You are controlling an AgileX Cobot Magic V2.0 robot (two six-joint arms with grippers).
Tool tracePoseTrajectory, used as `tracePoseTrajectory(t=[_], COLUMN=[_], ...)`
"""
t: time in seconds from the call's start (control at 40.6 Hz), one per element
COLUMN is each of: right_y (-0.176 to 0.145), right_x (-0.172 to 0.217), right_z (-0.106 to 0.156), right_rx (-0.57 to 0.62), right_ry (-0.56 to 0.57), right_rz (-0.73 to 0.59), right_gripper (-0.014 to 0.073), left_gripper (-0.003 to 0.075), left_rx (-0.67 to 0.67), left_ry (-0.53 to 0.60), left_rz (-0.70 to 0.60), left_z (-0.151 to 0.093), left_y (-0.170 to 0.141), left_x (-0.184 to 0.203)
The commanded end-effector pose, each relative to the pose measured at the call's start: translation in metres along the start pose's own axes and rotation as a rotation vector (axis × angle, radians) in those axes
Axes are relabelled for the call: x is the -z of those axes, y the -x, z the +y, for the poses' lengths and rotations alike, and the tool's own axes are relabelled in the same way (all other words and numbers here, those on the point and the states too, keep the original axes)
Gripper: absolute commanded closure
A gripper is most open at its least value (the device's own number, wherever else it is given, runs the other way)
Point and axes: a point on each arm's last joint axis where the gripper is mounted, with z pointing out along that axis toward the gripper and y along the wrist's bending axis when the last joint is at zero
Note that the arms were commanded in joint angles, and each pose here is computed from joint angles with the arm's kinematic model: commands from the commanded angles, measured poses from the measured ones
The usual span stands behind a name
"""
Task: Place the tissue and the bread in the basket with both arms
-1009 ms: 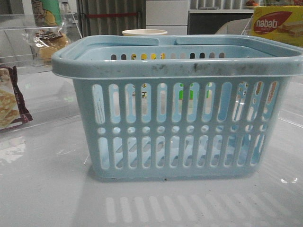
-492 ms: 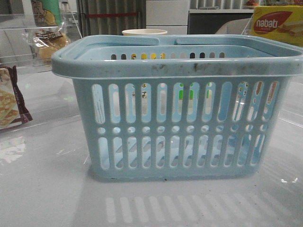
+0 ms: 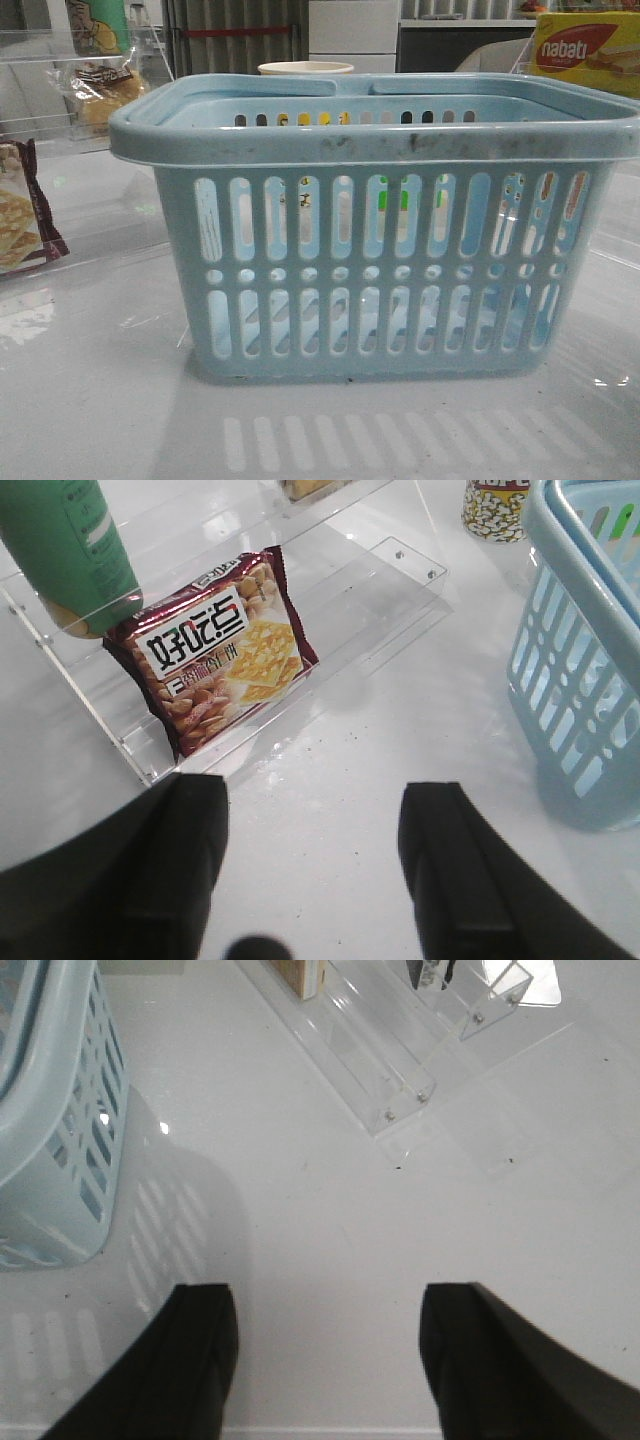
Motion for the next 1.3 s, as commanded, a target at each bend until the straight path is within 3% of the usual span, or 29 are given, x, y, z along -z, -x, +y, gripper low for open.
tracePoseTrajectory(t=[0.0,0.32,0.64,0.96,1.28], right_y=[0.024,0.093,0.152,0.178,0.177], right_x=[0.002,-0.038,-0.115,-0.175,-0.217], right_z=[-0.006,-0.033,-0.046,-0.055,-0.059], right_rx=[0.02,-0.069,-0.07,-0.032,0.011], right_ry=[-0.045,-0.135,-0.131,-0.136,-0.148], right_rz=[-0.095,-0.047,0.035,0.054,0.055], right_gripper=[0.0076,0.0076,0.0076,0.0076,0.0076], left_gripper=[0.0267,0.0267,0.0267,0.0267,0.0267], left_rx=[0.006,0.006,0.006,0.006,0.006], left_ry=[-0.001,-0.001,-0.001,-0.001,-0.001], left_rz=[-0.1,-0.1,-0.1,-0.1,-0.1], left_z=[0.0,0.0,0.0,0.0,0.0], left_y=[0.015,0.015,0.015,0.015,0.015], left_x=[0.004,0.004,0.004,0.004,0.004])
